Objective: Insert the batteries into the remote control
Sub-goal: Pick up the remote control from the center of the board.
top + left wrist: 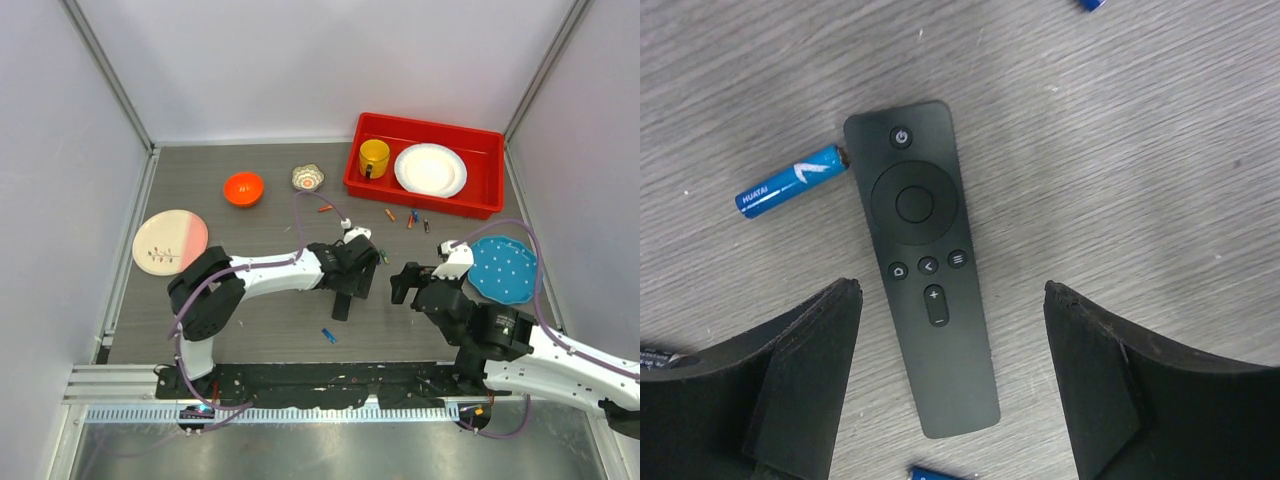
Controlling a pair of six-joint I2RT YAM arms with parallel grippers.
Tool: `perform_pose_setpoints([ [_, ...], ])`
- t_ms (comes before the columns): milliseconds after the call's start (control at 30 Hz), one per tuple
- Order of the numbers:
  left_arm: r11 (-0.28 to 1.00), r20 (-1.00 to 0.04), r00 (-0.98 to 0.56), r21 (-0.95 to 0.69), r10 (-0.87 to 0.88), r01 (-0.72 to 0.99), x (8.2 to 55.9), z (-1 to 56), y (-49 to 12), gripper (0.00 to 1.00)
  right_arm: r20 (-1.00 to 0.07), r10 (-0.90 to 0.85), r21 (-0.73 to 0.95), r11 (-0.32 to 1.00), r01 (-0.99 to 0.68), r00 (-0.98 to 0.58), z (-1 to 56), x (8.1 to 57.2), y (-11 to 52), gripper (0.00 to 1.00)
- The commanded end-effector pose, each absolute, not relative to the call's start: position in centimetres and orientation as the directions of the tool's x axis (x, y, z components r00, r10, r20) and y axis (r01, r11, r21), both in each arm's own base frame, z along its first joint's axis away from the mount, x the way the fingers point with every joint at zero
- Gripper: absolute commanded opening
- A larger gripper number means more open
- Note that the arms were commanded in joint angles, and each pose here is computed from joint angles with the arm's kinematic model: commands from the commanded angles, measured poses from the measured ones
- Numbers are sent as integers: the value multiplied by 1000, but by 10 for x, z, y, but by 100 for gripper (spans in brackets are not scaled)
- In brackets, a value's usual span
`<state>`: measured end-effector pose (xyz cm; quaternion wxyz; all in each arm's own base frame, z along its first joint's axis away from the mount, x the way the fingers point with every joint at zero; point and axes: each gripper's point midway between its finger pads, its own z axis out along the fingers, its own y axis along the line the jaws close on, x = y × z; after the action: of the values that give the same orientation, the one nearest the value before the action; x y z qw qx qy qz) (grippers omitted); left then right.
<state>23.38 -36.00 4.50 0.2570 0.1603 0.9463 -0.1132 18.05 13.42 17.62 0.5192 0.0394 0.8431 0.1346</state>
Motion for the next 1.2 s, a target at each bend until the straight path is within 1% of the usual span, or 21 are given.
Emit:
perform_pose_setpoints([
  [0,940,-548,-802,-78,237,331,243,48,-356,77,-872,273,322,945,-57,-406,191,185,131,90],
  [167,939,-549,-798,-64,250,339,245,44,-356,76,-874,266,315,947,-58,-406,190,185,130,90],
  [367,934,-543,-794,-44,274,353,249,37,-361,73,-870,267,316,947,-53,-416,185,184,131,90],
  [467,932,-537,-794,-39,285,361,250,33,-364,70,-870,268,316,947,-53,-414,185,184,130,90],
  [567,931,-528,-799,-41,289,363,250,28,-366,62,-870,270,319,946,-52,-411,186,184,130,90],
  [733,931,-511,-807,-32,296,363,248,20,-362,58,-868,276,324,945,-49,-412,185,183,128,89],
  [833,931,-499,-813,-31,301,364,246,16,-359,54,-866,278,326,944,-49,-415,184,183,128,89],
  [1000,926,-489,-816,-42,308,375,241,11,-358,39,-863,284,334,942,-48,-418,183,182,129,89],
  [1033,925,-494,-814,-50,305,376,242,13,-360,29,-864,284,333,942,-48,-416,184,182,129,89],
  [1100,924,-513,-808,-68,291,376,243,24,-361,20,-862,280,333,941,-55,-422,186,182,131,89],
  [1133,923,-528,-801,-76,283,376,245,30,-362,12,-862,281,334,941,-57,-423,190,182,132,88],
  [1167,922,-567,-780,-91,263,377,249,49,-364,8,-863,275,328,943,-57,-423,192,183,133,89],
])
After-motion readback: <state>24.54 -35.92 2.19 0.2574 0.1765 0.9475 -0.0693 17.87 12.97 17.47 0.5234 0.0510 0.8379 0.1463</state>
